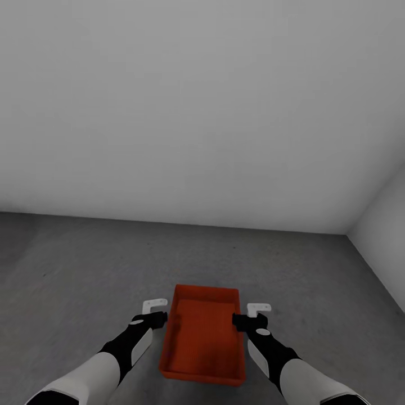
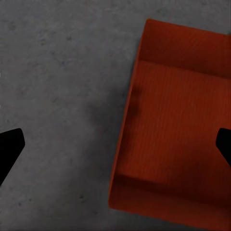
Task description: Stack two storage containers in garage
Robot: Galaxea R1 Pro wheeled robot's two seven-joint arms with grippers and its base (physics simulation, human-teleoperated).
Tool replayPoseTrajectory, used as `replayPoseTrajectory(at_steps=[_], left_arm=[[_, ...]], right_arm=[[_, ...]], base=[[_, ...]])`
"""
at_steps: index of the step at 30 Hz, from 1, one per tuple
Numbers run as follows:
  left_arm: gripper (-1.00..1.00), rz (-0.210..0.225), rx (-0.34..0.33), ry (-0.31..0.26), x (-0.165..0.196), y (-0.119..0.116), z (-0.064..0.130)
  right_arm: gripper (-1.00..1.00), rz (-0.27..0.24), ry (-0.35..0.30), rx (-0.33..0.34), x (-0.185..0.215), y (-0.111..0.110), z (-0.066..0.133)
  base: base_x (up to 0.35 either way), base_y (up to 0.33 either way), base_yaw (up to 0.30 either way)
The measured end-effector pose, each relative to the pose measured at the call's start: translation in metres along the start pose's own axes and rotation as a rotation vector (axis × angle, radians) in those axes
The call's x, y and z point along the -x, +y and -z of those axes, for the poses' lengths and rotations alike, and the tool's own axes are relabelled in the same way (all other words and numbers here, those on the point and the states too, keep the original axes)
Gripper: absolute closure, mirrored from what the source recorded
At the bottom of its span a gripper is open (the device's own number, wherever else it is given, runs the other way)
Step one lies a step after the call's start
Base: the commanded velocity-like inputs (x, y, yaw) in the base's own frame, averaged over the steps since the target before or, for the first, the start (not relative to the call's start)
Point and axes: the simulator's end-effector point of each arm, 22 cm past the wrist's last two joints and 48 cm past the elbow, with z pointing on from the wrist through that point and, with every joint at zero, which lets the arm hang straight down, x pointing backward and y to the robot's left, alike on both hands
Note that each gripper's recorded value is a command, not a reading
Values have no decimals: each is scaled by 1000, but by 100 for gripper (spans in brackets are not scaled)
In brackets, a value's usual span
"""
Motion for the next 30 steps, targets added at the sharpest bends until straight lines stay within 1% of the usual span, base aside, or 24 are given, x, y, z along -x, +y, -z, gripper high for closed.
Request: replayPoseTrajectory(at_steps=[13,30], left_arm=[[-100,3,-2,-10,16,-2,19],[-100,4,-4,-12,33,-5,42]], right_arm=[[-100,-3,-5,7,16,5,17],[-100,1,0,3,33,0,38]], base=[[0,0,0],[0,0,0]])
